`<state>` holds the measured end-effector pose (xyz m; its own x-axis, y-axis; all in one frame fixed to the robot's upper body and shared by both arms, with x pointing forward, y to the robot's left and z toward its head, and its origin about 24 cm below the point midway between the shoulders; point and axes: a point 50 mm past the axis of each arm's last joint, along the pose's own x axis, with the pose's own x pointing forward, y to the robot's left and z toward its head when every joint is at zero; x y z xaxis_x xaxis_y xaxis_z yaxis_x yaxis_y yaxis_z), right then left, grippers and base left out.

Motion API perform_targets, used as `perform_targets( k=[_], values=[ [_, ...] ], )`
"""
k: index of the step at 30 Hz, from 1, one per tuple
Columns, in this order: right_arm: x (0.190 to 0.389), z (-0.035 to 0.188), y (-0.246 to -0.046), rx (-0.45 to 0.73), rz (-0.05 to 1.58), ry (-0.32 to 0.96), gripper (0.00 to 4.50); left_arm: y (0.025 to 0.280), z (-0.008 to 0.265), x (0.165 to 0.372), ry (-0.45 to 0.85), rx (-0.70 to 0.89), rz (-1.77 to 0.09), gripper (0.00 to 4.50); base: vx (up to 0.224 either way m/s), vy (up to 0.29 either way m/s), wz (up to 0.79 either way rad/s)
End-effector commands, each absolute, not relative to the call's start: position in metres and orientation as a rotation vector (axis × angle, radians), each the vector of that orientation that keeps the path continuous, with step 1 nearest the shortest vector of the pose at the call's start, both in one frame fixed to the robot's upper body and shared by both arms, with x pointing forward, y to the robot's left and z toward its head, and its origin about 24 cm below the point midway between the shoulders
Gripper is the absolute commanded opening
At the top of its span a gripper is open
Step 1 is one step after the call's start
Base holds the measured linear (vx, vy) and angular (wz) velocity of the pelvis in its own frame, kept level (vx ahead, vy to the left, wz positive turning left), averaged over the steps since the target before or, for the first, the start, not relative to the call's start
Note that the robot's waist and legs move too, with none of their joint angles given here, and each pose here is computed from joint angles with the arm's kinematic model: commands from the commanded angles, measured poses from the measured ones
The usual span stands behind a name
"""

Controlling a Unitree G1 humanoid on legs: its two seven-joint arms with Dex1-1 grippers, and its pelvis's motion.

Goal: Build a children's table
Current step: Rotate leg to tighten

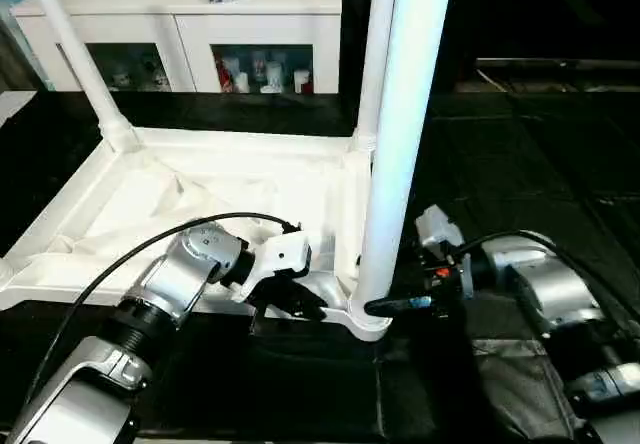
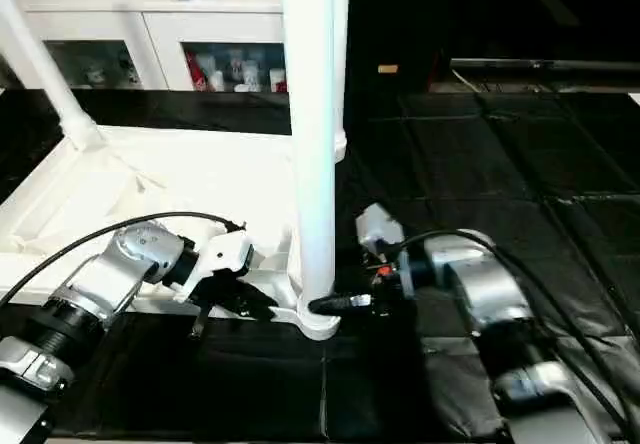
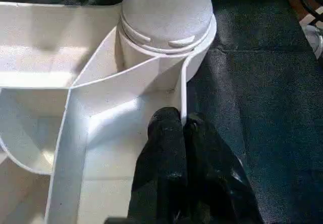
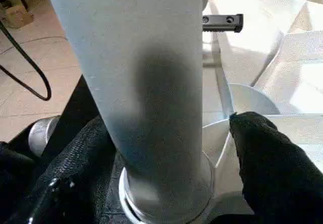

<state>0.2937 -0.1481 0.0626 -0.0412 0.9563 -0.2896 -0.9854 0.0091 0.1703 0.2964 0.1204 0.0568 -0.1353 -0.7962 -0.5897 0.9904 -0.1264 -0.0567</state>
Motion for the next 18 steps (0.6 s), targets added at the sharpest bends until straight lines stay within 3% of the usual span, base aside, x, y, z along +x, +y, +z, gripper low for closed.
perform_targets(
  k=[1, 18],
  values=[
    [0.2967, 0.0668, -0.1463, -0.126, 1.585, 0.36, 3.27, 0.1112, 0.0557, 0.2891, 0.519, 0.515, -1.744, 0.0, 0.0, 0.0, 0.0],
    [0.292, 0.0633, -0.1426, -0.075, 1.676, 0.396, 2.11, 0.1106, 0.0539, 0.2875, 0.519, 0.517, -1.74, 0.0, 0.0, 0.0, 0.0]
  ],
)
